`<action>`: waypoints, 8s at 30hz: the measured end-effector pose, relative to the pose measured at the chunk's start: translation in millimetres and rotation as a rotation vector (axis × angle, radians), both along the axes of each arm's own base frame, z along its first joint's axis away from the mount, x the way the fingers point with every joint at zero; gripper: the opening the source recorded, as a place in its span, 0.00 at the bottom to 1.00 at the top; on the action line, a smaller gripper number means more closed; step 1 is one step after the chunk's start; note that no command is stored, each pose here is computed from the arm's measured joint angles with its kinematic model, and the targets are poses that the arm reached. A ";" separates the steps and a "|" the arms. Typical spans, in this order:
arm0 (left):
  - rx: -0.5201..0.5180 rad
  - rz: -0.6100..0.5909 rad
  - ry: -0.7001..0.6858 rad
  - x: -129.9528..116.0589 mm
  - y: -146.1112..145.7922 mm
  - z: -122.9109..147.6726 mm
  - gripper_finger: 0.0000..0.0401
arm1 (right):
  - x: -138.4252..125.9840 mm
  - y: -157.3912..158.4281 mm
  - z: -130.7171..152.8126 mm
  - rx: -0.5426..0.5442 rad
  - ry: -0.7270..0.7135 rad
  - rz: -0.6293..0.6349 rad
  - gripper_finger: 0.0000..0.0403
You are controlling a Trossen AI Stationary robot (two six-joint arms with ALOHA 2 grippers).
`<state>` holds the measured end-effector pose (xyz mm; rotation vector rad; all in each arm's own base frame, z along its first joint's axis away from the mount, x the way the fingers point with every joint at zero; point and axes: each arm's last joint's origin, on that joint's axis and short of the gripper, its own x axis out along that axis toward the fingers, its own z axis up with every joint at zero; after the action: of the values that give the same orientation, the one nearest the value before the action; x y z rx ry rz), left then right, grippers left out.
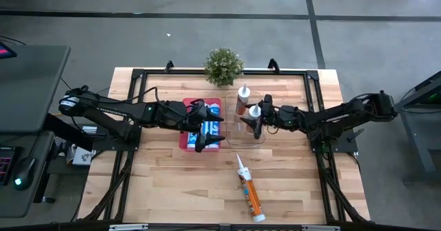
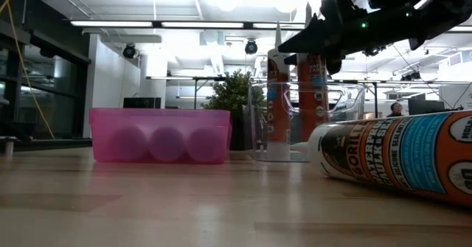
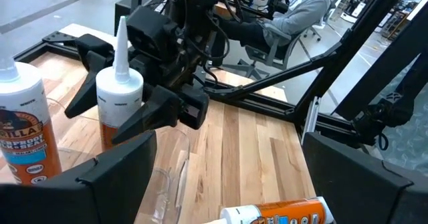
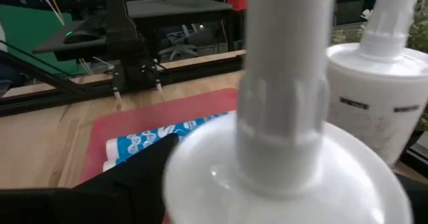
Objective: Pick & place silicon tubes, Sealant and Lysol wipes
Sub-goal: Put the left orange sealant into the transparent bin, then put the orange sealant into the transparent bin
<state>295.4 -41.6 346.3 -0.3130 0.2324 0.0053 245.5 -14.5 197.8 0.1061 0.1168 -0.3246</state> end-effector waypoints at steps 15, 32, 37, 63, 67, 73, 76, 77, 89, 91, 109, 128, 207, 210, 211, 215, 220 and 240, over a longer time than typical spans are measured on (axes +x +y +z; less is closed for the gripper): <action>0.001 0.000 0.004 -0.1 0.0 -0.5 0.92 | -24.1 6.9 26.6 -0.022 -0.019 -0.006 0.70; 0.019 -0.065 0.055 -1.5 -1.5 -5.3 0.92 | -79.7 24.1 103.2 -0.043 -0.025 -0.077 0.70; 0.027 -0.099 0.110 -3.5 -4.2 -10.3 0.92 | -92.3 32.8 138.0 0.072 0.066 -0.131 0.70; 0.136 -0.251 0.354 -20.5 -30.4 -32.5 0.92 | -33.9 162.5 94.4 1.068 0.868 -0.261 0.70; 0.161 -0.277 0.389 -23.7 -34.0 -35.5 0.92 | -13.6 188.3 68.7 1.119 0.888 -0.276 0.70; 0.185 -0.312 0.454 -30.5 -42.1 -40.8 0.92 | 8.2 204.5 41.5 1.168 0.887 -0.304 0.70; 0.197 -0.340 0.481 -34.5 -48.6 -43.7 0.92 | 19.4 206.8 31.0 1.183 0.871 -0.306 0.70; 0.200 -0.352 0.478 -35.4 -51.4 -45.8 0.92 | 23.3 207.3 27.5 1.186 0.865 -0.304 0.70; 0.059 -0.256 0.254 -83.4 -57.5 -51.0 0.92 | 41.9 195.6 9.7 1.099 0.856 -0.311 0.70; 0.038 -0.223 0.195 -102.0 -54.7 -53.3 0.92 | 42.9 194.0 9.7 1.078 0.853 -0.302 0.70; -0.019 -0.191 -0.045 -212.2 -9.6 -98.3 0.92 | 52.4 188.6 11.4 1.025 0.781 -0.252 0.70; 0.018 -0.234 -0.056 -238.9 10.8 -126.7 0.92 | 66.7 185.4 -22.8 1.121 0.891 -0.354 0.70; 0.099 -0.093 -0.071 -237.5 14.8 -127.8 0.92 | 89.3 176.3 -65.6 1.157 0.891 -0.434 0.53; 0.099 -0.093 -0.070 -237.5 14.8 -127.8 0.92 | 89.4 176.8 -65.6 1.154 0.905 -0.412 0.53; 0.099 -0.093 -0.071 -237.5 14.8 -127.8 0.92 | 90.1 177.3 -65.3 1.153 0.906 -0.395 0.53; 0.099 -0.093 -0.071 -237.5 14.8 -127.8 0.92 | 93.2 179.8 -64.2 1.161 0.913 -0.318 0.53; 0.099 -0.093 -0.071 -237.5 14.8 -127.8 0.92 | 96.5 182.9 -53.7 1.108 0.907 -0.314 0.53; 0.099 -0.093 -0.071 -237.5 14.8 -127.8 0.92 | 113.8 191.6 109.8 0.516 0.437 -0.474 0.52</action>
<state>57.8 -26.8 218.5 -0.2030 0.1758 -0.0860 359.3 177.1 307.6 0.5799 0.6148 -0.7848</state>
